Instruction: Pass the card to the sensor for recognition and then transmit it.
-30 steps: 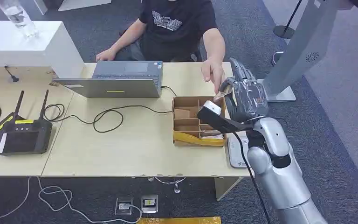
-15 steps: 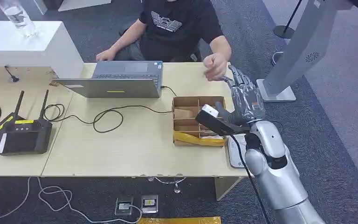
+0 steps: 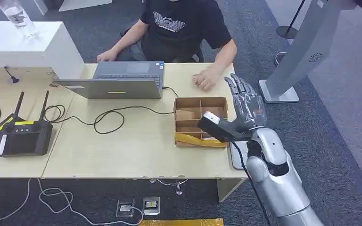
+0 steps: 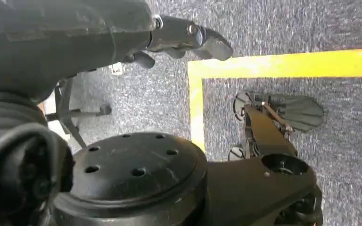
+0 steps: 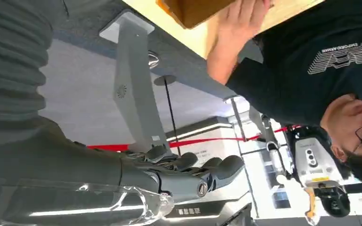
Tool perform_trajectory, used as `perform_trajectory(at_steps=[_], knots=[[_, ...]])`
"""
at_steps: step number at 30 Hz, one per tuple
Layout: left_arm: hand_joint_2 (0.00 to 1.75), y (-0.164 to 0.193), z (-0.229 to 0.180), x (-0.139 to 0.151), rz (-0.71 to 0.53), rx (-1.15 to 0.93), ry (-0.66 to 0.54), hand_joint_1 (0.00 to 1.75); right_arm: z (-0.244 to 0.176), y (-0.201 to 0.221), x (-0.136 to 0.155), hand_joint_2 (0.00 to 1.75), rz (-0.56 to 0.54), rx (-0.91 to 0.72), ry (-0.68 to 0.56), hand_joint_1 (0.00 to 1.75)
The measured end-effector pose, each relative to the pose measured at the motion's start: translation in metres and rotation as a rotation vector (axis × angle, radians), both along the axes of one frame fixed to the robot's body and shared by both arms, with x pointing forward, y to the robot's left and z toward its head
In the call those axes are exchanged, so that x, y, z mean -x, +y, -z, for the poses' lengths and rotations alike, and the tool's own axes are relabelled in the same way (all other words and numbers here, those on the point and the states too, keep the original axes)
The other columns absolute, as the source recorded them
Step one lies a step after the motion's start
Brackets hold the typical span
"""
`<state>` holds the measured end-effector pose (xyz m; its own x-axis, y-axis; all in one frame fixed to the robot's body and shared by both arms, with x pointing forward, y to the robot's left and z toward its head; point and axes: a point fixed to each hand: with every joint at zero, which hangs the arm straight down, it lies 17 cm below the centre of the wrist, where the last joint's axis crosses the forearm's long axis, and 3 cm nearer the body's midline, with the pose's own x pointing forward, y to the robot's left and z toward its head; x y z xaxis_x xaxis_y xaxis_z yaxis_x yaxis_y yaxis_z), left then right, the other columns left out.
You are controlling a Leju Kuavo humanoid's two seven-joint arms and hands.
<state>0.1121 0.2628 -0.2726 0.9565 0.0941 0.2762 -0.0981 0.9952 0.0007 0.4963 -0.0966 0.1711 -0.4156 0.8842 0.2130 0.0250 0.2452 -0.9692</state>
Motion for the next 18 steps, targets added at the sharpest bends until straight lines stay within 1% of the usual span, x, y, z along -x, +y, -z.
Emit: perform_trajectory(at_steps=[4, 9, 12, 18], knots=[[0.0, -0.001, 0.0, 0.002, -0.008, 0.004, 0.008, 0.0, 0.024, -0.009, 0.016, 1.75, 0.036, 0.024, 0.049, 0.0], [0.0, -0.001, 0.001, 0.004, -0.019, 0.006, 0.012, 0.0, 0.042, -0.024, 0.036, 1.75, 0.07, 0.059, 0.095, 0.0], [0.0, 0.0, 0.001, 0.003, -0.021, 0.005, 0.009, 0.0, 0.049, -0.025, 0.048, 1.75, 0.066, 0.055, 0.114, 0.0], [0.0, 0.0, 0.0, 0.002, -0.02, 0.004, 0.003, 0.0, 0.054, -0.027, 0.059, 1.75, 0.064, 0.041, 0.13, 0.0]])
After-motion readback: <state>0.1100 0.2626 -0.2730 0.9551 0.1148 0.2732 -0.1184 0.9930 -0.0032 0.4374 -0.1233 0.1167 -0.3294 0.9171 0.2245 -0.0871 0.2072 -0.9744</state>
